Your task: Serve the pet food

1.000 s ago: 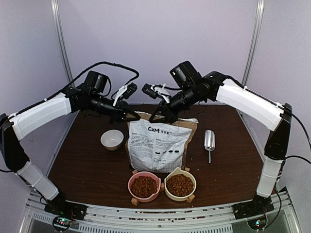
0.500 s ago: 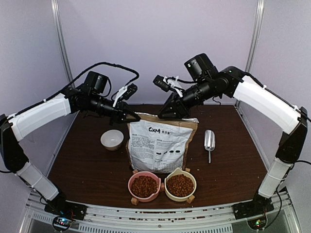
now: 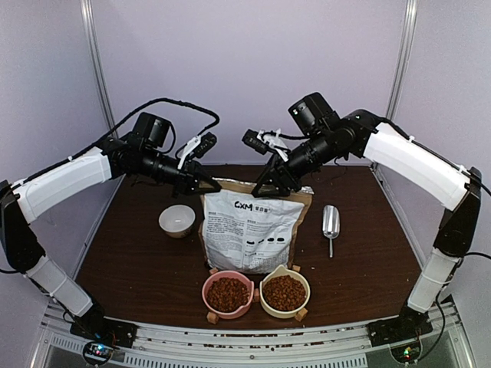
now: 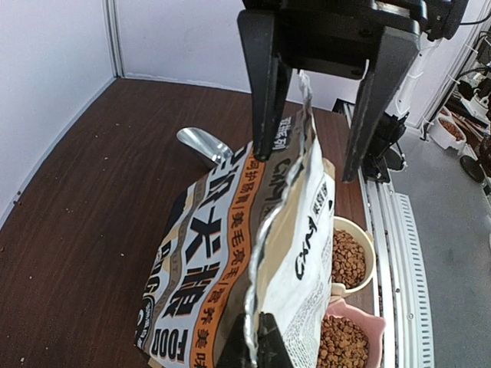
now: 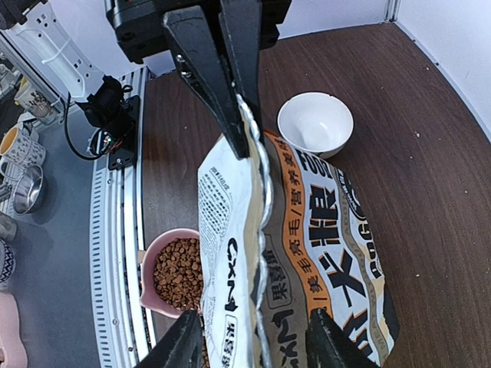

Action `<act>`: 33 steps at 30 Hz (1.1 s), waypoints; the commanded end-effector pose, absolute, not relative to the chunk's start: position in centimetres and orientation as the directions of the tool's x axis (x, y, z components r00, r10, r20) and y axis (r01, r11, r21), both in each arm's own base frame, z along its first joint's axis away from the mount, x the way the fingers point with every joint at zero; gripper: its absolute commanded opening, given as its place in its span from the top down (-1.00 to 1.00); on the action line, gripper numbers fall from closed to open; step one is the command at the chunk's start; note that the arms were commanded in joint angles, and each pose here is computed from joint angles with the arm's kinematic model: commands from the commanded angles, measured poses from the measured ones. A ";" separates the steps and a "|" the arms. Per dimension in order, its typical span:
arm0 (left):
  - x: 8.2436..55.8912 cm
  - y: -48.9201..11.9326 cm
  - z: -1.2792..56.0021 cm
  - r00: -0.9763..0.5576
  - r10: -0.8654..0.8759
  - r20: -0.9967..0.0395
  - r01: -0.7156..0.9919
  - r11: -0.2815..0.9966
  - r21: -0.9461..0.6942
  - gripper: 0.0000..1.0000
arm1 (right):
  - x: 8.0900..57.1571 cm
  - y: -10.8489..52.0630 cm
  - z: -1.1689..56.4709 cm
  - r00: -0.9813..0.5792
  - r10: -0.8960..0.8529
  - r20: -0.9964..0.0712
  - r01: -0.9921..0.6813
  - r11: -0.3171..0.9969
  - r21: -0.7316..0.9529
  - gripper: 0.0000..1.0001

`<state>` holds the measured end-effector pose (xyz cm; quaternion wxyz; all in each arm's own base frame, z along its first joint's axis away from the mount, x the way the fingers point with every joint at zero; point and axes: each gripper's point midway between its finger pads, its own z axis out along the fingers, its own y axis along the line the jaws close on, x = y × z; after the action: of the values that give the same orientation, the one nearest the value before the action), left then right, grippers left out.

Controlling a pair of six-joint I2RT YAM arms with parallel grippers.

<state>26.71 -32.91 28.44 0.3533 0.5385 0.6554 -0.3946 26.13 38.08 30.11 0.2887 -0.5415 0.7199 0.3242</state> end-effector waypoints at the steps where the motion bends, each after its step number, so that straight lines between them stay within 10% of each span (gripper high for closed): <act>1: 24.6 -33.2 32.2 -0.093 0.370 -0.924 0.996 0.018 -0.093 1.00 | 27.2 38.2 29.4 -0.245 -0.594 -0.766 -0.967 0.212 0.145 0.04; 11: 24.9 -34.6 31.2 -0.089 0.435 -0.896 0.995 0.005 -0.096 0.45 | 26.9 38.3 29.7 -0.248 -0.586 -0.771 -0.968 0.184 0.172 1.00; 20: 25.2 -35.9 30.1 -0.069 0.478 -0.876 0.997 0.011 -0.073 0.26 | 26.7 38.7 30.7 -0.238 -0.554 -0.798 -0.971 0.164 0.176 1.00; 28: 25.3 -36.0 29.1 -0.071 0.503 -0.861 0.997 0.024 -0.067 1.00 | 26.8 38.8 31.0 -0.238 -0.541 -0.807 -0.971 0.162 0.178 1.00; 33: 25.3 -35.7 29.2 -0.059 0.512 -0.857 0.998 0.033 -0.049 1.00 | 26.8 38.0 31.2 -0.240 -0.543 -0.805 -0.969 0.181 0.167 0.98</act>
<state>26.06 -35.37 29.14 0.3439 0.5863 0.6393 -0.3595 26.61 38.26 28.94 0.2715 -0.5415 0.7204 0.3378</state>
